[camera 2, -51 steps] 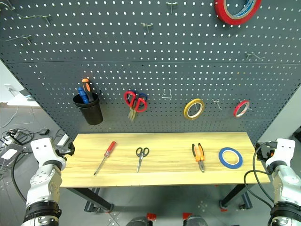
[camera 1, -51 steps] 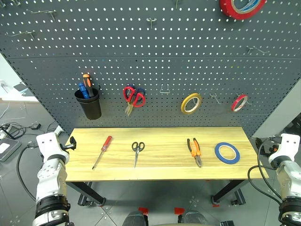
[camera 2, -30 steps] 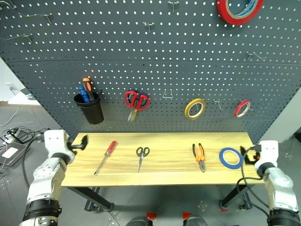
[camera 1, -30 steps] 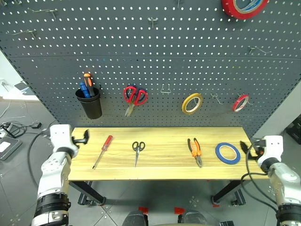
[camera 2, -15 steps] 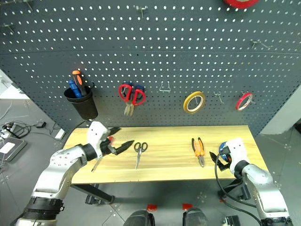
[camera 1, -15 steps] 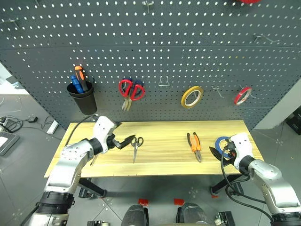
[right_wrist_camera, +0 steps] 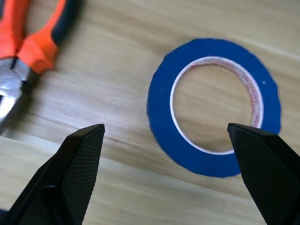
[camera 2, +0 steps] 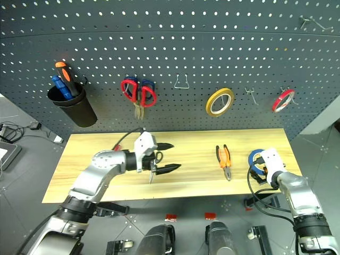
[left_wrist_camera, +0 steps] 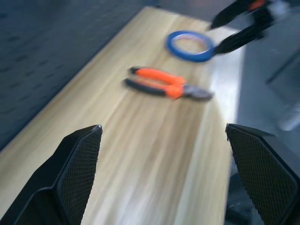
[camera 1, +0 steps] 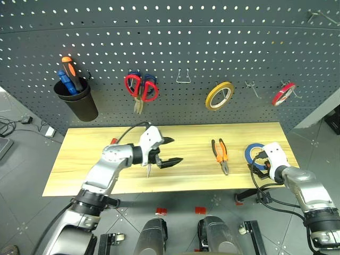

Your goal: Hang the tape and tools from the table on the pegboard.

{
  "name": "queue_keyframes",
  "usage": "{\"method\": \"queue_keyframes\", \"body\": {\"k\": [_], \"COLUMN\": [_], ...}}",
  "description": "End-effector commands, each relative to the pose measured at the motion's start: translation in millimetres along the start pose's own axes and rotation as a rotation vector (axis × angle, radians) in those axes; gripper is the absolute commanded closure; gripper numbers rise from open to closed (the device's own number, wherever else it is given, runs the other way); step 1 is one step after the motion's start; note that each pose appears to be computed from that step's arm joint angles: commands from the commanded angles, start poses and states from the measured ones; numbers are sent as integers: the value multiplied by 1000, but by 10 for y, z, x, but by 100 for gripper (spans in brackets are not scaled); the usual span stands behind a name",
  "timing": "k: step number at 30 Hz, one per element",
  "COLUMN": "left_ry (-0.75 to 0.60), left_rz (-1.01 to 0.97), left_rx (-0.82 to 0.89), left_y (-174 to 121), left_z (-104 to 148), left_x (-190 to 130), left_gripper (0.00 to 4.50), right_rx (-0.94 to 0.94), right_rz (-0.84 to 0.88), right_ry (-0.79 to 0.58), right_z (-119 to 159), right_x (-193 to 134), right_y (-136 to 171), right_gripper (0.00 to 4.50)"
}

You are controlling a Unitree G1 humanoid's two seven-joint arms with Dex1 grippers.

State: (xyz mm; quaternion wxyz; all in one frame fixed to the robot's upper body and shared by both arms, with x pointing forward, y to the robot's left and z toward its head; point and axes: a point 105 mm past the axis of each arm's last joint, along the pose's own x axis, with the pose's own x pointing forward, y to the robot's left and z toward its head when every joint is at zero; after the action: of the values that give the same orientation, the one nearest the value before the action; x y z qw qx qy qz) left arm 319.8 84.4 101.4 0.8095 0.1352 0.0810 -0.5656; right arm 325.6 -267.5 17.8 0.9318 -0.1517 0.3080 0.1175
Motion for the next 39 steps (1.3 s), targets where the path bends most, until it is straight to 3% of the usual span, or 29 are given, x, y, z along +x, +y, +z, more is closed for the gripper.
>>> {"method": "queue_keyframes", "body": {"k": [1,9,13,21,23,29,33,39], "left_ry": [-25,-31,-31,-59,-99,-178,-260,-346], "left_rz": [-76,-166,-193,-159,-142,-100,-44,140], "left_rx": [61,151,177,151,118,136,106,123], "left_y": [-101,-276,-333,-287,-277,-243,-143,150], "left_z": [126,187,185,224,300,472,621,847], "left_x": [162,387,431,439,448,448,387,250], "left_gripper": [5,5,0,0,0,0,0,0], "right_rx": [-60,-88,-66,-228,-273,-395,-612,-744], "right_rz": [28,100,146,171,166,-36,-251,-397], "right_ry": [-3,92,158,185,157,-64,-356,-663], "right_z": [68,64,50,-48,-61,208,573,1018], "right_x": [52,205,237,276,231,-302,-775,-1154], "right_y": [-64,-130,-140,26,57,-118,188,597], "right_gripper": [0,0,88,363,383,383,383,383]}}
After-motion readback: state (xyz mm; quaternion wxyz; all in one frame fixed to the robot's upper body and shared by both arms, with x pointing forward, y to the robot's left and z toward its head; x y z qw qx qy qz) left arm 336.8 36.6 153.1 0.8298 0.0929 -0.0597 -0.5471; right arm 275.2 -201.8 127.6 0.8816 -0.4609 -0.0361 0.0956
